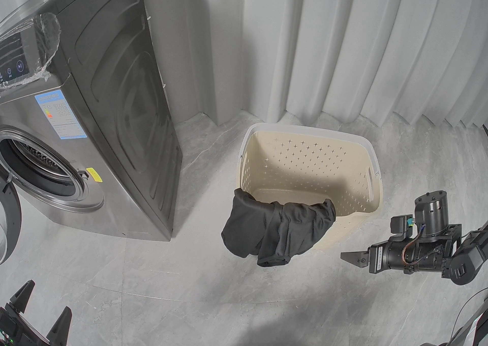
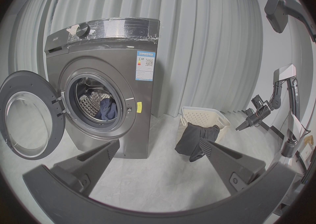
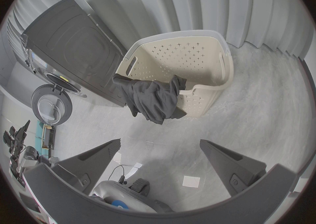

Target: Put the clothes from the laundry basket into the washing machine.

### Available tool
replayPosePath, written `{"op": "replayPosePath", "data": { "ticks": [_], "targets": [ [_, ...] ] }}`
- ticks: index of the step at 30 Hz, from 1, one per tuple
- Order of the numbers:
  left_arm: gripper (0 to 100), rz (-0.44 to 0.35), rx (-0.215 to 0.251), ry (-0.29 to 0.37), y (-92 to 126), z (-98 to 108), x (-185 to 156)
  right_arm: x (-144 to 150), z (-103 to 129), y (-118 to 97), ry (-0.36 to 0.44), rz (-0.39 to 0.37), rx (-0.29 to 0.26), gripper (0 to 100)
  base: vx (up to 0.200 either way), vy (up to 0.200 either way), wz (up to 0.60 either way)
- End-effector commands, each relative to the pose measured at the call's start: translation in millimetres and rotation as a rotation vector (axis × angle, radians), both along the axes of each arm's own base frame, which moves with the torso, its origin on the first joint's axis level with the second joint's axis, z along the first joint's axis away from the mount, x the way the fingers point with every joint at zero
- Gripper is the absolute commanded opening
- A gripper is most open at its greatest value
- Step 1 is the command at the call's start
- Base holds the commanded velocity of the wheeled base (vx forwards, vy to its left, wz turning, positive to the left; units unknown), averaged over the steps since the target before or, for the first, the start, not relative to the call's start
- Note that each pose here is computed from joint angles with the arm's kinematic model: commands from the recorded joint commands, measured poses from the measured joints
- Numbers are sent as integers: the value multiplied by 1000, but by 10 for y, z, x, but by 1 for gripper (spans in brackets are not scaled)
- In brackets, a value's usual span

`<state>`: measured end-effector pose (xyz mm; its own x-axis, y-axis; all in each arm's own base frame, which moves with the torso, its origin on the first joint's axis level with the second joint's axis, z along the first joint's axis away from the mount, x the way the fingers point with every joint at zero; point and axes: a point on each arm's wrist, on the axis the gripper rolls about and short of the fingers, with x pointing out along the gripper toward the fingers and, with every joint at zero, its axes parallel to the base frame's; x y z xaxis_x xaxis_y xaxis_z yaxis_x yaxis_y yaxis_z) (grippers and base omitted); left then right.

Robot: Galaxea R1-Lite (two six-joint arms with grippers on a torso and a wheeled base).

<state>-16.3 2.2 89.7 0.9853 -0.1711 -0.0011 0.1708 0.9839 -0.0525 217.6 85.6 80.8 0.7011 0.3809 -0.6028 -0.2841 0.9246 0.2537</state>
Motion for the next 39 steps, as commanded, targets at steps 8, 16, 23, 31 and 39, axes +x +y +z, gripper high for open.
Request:
{"op": "replayPosePath", "data": {
  "ticks": [8,16,23,31,39],
  "targets": [
    [100,-1,1,21,-2,-49,13,207,-325,222,29,16,6,100,0,0,0],
    [100,-3,0,19,-2,-49,12,319,-381,340,-2,8,26,100,-175,0,0],
    [100,-3,0,19,-2,-49,12,491,-429,426,-16,5,34,100,0,0,0],
    [100,-3,0,19,-2,-49,12,669,-564,551,-14,-12,25,100,0,0,0],
    [100,-1,0,19,-2,-49,12,862,-673,617,-16,-32,39,100,0,0,0]
  ]
}}
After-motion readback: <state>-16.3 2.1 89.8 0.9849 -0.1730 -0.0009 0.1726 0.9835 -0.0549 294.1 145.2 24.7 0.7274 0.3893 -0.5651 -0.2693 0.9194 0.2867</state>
